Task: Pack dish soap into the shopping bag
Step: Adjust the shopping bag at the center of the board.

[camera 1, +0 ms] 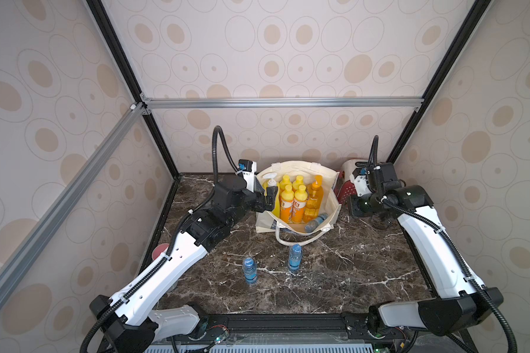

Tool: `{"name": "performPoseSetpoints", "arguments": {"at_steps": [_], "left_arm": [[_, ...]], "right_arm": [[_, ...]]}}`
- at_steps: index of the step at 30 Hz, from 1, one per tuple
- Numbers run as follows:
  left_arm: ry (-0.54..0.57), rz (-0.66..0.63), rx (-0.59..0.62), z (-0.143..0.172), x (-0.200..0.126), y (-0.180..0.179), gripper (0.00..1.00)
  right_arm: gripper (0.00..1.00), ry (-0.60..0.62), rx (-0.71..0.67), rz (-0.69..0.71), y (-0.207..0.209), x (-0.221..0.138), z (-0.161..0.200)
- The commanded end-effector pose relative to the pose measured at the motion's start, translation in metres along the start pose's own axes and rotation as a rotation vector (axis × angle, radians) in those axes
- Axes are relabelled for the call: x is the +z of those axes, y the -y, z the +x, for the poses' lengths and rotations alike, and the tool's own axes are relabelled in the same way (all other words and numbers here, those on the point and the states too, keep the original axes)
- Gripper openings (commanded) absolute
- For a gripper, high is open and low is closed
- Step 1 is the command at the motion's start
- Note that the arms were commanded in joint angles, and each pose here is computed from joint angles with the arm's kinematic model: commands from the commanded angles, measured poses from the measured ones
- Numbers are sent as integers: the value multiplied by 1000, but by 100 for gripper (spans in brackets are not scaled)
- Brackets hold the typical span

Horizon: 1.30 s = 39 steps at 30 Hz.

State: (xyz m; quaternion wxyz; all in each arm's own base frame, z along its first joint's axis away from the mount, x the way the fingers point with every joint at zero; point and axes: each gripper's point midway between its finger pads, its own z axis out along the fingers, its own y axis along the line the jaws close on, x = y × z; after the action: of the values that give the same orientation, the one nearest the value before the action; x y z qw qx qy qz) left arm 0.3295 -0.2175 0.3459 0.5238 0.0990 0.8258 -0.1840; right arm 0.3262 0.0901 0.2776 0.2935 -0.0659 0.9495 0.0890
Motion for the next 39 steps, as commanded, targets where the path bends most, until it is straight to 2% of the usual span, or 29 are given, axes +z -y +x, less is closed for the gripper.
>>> {"name": "performPoseSetpoints", "arguments": {"at_steps": [1, 8, 10, 16, 18, 21, 25, 28, 32, 34, 39], "left_arm": [[-111, -96, 55, 36, 13, -20, 99], [-173, -97, 78, 63, 27, -23, 99], [-178, -94, 80, 68, 27, -24, 100], [-199, -83, 72, 88, 28, -27, 99], [-196, -77, 65, 92, 28, -27, 99], [-191, -67, 56, 97, 28, -27, 99], [-172, -64, 52, 101, 23, -29, 99], [-149, -39, 40, 101, 20, -27, 99], [-127, -23, 28, 98, 18, -25, 99], [-119, -23, 27, 98, 16, -25, 99], [-109, -27, 24, 95, 15, -26, 99]], "right_arm": [[44, -13, -12, -11, -9, 7, -2], [42, -109, -74, 45, -20, 23, 28], [41, -88, -69, 45, -20, 16, 30], [54, 116, -65, -65, -45, -29, -4], [58, 126, -59, -60, -46, -24, -12], [59, 71, -62, -19, -44, 0, -15], [48, -31, -82, 82, -35, 29, -1], [39, -83, -99, 135, -30, 37, 16], [16, -142, -97, 212, -13, 35, 42], [9, -155, -97, 241, -6, 32, 52], [7, -185, -94, 280, 7, 34, 76]]}}
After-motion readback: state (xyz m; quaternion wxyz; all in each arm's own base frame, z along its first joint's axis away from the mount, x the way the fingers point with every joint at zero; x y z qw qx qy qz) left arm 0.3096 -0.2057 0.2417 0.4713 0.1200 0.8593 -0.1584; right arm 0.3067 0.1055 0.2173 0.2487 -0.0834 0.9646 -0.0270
